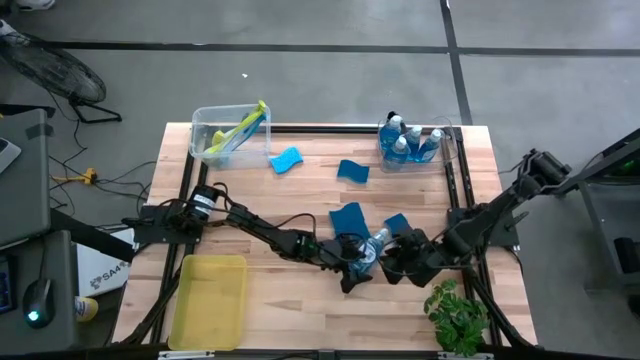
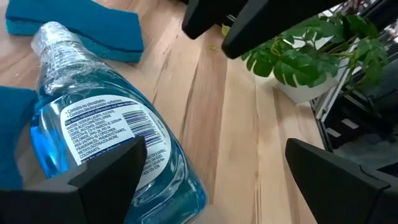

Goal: Pick & Place Kitchen Sink Supplies
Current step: Put the soap dispenser into the transparent bin

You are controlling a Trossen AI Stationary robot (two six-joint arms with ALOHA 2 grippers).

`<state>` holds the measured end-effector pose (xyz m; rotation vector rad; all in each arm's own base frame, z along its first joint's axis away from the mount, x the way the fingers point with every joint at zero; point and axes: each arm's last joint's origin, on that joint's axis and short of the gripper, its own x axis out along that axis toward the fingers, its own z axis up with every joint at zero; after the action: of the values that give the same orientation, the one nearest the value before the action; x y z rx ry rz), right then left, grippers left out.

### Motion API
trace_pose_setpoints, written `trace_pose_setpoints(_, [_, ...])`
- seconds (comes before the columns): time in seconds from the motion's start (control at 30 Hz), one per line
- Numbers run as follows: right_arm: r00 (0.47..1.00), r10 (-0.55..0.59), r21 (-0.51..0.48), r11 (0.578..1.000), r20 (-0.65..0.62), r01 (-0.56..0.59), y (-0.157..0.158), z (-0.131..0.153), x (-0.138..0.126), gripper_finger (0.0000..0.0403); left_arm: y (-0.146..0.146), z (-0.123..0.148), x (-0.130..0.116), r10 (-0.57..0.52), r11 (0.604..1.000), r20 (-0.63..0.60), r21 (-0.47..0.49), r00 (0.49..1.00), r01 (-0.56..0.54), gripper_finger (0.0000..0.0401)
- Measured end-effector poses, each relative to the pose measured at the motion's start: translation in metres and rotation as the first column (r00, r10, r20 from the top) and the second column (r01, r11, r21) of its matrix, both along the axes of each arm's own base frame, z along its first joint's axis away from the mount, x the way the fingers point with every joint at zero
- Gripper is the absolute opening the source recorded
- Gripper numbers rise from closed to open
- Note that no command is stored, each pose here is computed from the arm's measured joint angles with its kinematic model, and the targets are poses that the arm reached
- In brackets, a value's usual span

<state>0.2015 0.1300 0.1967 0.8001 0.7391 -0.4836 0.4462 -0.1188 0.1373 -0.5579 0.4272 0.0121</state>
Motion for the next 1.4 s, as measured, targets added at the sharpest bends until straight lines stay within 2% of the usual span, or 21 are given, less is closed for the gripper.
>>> trace_pose_setpoints(0.1, [0.999, 0.029, -0.021, 0.999, -0.023, -0.03, -0.003, 0.0, 0.0, 0.0134, 0.0, 0.0, 0.0, -0.003, 1.0, -0.006, 0.008, 1.0, 0.003, 0.0385])
trace_pose_setpoints(0.23, [0.987, 0.091, -0.05, 0.994, -0.133, -0.099, -0.016, -0.004, 0.002, 0.0134, 0.0, -0.001, 0.0, -0.009, 1.0, -0.007, 0.02, 1.0, 0.009, 0.0385])
trace_pose_setpoints(0.33, [0.952, 0.228, -0.078, 0.966, -0.206, -0.248, -0.023, -0.005, 0.005, 0.0134, 0.0, -0.001, 0.0, -0.01, 1.0, -0.008, 0.02, 1.0, 0.01, 0.0385])
trace_pose_setpoints(0.4, [0.906, 0.345, -0.117, 0.917, -0.247, -0.381, -0.026, -0.006, 0.006, 0.0134, 0.0, -0.001, 0.0, -0.01, 1.0, -0.008, 0.019, 1.0, 0.01, 0.0385])
trace_pose_setpoints(0.47, [0.825, 0.464, -0.169, 0.83, -0.322, -0.532, -0.03, -0.007, 0.004, 0.0134, 0.0, -0.001, -0.001, -0.011, 1.0, -0.008, 0.019, 1.0, 0.011, 0.0385])
trace_pose_setpoints(0.53, [0.722, 0.547, -0.212, 0.715, -0.425, -0.666, -0.034, -0.009, 0.0, 0.0134, 0.0, -0.001, -0.001, -0.016, 1.0, -0.009, 0.015, 1.0, 0.017, 0.0385])
trace_pose_setpoints(0.57, [0.666, 0.574, -0.236, 0.646, -0.477, -0.726, -0.036, -0.01, -0.002, 0.0134, -0.001, -0.001, -0.001, -0.022, 1.0, -0.01, 0.012, 1.0, 0.022, 0.0385])
trace_pose_setpoints(0.67, [0.473, 0.624, -0.305, 0.363, -0.622, -0.88, -0.038, -0.011, -0.005, 0.0134, -0.001, -0.001, -0.001, -0.029, 1.0, -0.012, 0.008, 1.0, 0.029, 0.0385])
trace_pose_setpoints(0.73, [0.359, 0.639, -0.315, 0.187, -0.68, -0.93, -0.036, -0.011, -0.005, 0.0134, -0.001, -0.002, -0.001, -0.029, 1.0, -0.012, 0.007, 1.0, 0.029, 0.0385])
trace_pose_setpoints(0.8, [0.281, 0.648, -0.313, 0.069, -0.707, -0.947, -0.034, -0.01, -0.005, 0.0137, -0.001, -0.002, -0.001, -0.028, 1.0, -0.013, 0.004, 1.0, 0.028, 0.0385])
trace_pose_setpoints(0.83, [0.256, 0.649, -0.309, 0.034, -0.716, -0.951, -0.034, -0.011, -0.004, 0.0141, -0.001, -0.002, -0.001, -0.028, 1.0, -0.013, 0.004, 1.0, 0.028, 0.0385])
trace_pose_setpoints(0.97, [0.174, 0.624, -0.273, -0.066, -0.762, -0.96, -0.037, -0.015, 0.0, 0.0177, 0.0, -0.002, -0.001, -0.027, 1.0, -0.013, 0.003, 1.0, 0.027, 0.0385])
trace_pose_setpoints(1.07, [0.134, 0.623, -0.249, -0.1, -0.77, -0.963, -0.039, -0.023, 0.007, 0.0211, 0.0, -0.002, -0.001, -0.023, 1.0, -0.014, -0.005, 1.0, 0.023, 0.0385])
trace_pose_setpoints(1.17, [0.073, 0.601, -0.21, -0.161, -0.796, -0.964, -0.04, -0.034, 0.015, 0.0237, 0.0, -0.002, -0.001, -0.021, 1.0, -0.015, -0.014, 1.0, 0.021, 0.0385])
trace_pose_setpoints(1.2, [0.07, 0.574, -0.205, -0.173, -0.816, -0.963, -0.042, -0.037, 0.017, 0.0242, 0.0, -0.002, -0.001, -0.021, 1.0, -0.015, -0.014, 1.0, 0.021, 0.0385])
trace_pose_setpoints(1.3, [0.084, 0.517, -0.193, -0.162, -0.852, -0.968, -0.047, -0.043, 0.022, 0.0249, 0.0, -0.002, -0.001, -0.02, 1.0, -0.015, -0.017, 1.0, 0.02, 0.0385])
trace_pose_setpoints(1.4, [0.04, 0.535, -0.16, -0.18, -0.844, -0.971, -0.051, -0.047, 0.025, 0.0248, 0.0, -0.002, -0.001, -0.019, 1.0, -0.016, -0.022, 1.0, 0.018, 0.0385])
